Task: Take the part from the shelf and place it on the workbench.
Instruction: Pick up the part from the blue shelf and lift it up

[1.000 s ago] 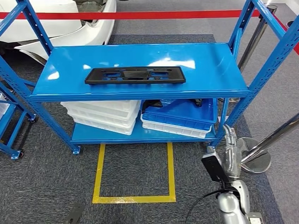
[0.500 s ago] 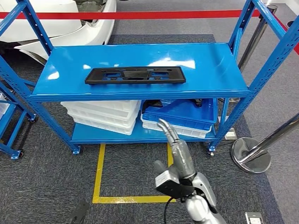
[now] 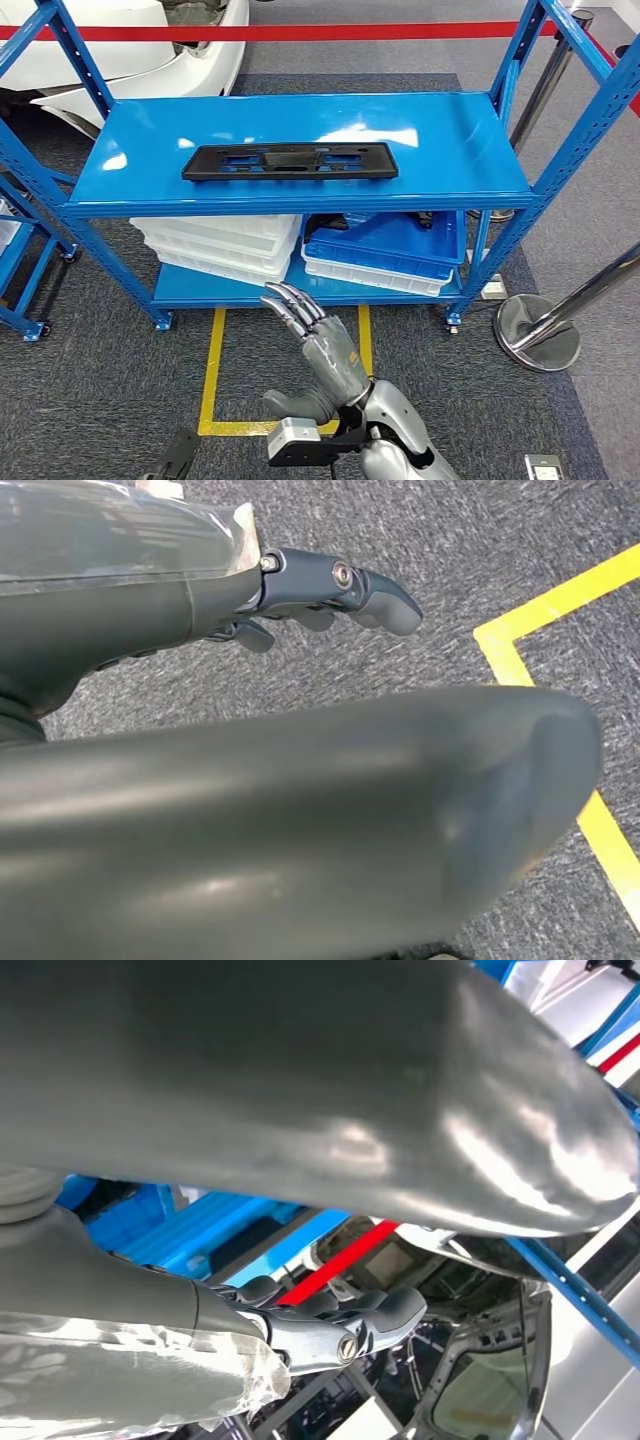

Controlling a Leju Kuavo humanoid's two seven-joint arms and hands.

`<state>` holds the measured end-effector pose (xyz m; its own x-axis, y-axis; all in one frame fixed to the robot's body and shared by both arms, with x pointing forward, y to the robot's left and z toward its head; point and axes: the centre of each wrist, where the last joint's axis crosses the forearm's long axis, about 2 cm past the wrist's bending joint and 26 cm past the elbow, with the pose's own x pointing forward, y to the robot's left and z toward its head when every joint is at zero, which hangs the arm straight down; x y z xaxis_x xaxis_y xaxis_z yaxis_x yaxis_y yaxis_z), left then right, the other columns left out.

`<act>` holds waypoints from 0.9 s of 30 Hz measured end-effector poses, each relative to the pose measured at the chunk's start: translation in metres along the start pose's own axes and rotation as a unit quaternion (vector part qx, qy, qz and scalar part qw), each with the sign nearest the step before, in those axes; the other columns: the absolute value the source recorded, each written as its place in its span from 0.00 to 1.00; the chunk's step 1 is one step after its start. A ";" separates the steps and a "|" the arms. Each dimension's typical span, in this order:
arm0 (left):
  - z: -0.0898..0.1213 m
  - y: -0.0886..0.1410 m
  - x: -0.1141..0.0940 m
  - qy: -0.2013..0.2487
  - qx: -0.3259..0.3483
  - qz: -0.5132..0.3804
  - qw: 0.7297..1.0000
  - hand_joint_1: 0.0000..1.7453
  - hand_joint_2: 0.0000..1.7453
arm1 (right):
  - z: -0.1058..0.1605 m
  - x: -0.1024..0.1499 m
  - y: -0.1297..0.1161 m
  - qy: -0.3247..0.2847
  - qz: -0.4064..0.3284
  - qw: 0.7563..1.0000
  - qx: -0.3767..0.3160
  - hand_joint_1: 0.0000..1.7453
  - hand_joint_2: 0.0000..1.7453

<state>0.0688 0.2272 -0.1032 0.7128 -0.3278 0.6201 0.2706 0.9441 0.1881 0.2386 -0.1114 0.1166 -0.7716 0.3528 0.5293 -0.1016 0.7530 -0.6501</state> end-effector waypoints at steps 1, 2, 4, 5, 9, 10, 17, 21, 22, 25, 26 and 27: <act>0.000 0.000 0.000 0.000 0.000 0.000 1.000 0.00 0.00 | 0.000 0.000 0.000 0.000 0.001 1.000 0.000 0.00 0.00; 0.000 0.000 0.000 0.000 0.000 0.000 1.000 0.00 0.00 | 0.000 0.000 0.000 0.000 0.001 1.000 -0.001 0.00 0.00; 0.000 0.000 0.000 0.000 0.000 0.000 1.000 0.00 0.00 | 0.001 0.000 0.000 0.001 0.004 1.000 -0.005 0.00 0.00; 0.000 0.000 0.000 0.001 0.000 0.000 1.000 0.00 0.00 | 0.002 0.000 0.000 0.003 0.005 1.000 -0.008 0.00 0.25; 0.000 0.000 0.000 0.003 0.000 0.000 1.000 0.00 0.00 | 0.006 0.001 0.001 0.012 0.018 0.999 -0.023 0.00 1.00; 0.000 0.000 0.000 0.004 0.000 0.000 1.000 0.00 0.00 | 0.008 0.001 0.001 0.014 0.021 0.999 -0.026 0.00 1.00; 0.000 0.000 0.000 0.004 0.000 0.000 1.000 0.00 0.00 | 0.012 0.001 0.001 0.022 0.026 0.999 -0.029 0.00 1.00; 0.000 0.000 0.000 0.005 0.000 0.000 1.000 0.00 0.00 | 0.014 0.001 0.001 0.024 0.028 0.999 -0.030 0.00 1.00; 0.000 0.000 0.000 0.005 0.000 -0.001 1.000 0.00 0.00 | 0.015 0.001 0.001 0.024 0.028 0.999 -0.030 0.00 1.00; 0.000 0.000 0.000 0.006 -0.001 -0.001 1.000 0.00 0.00 | 0.017 0.001 0.002 0.027 0.029 0.999 -0.030 0.00 1.00; 0.000 0.000 0.000 0.006 -0.001 0.000 1.000 0.00 0.00 | 0.018 0.001 0.002 0.028 0.030 0.999 -0.030 0.00 1.00; 0.000 0.000 0.000 0.007 -0.002 0.000 1.000 0.00 0.00 | 0.019 0.001 0.002 0.029 0.030 0.999 -0.030 0.00 1.00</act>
<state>0.0684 0.2273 -0.1033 0.7211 -0.3288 0.6098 0.2730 0.9438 0.1861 0.2257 -0.1197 0.1058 -0.7368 0.4289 0.5227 -0.0175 0.7607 -0.6489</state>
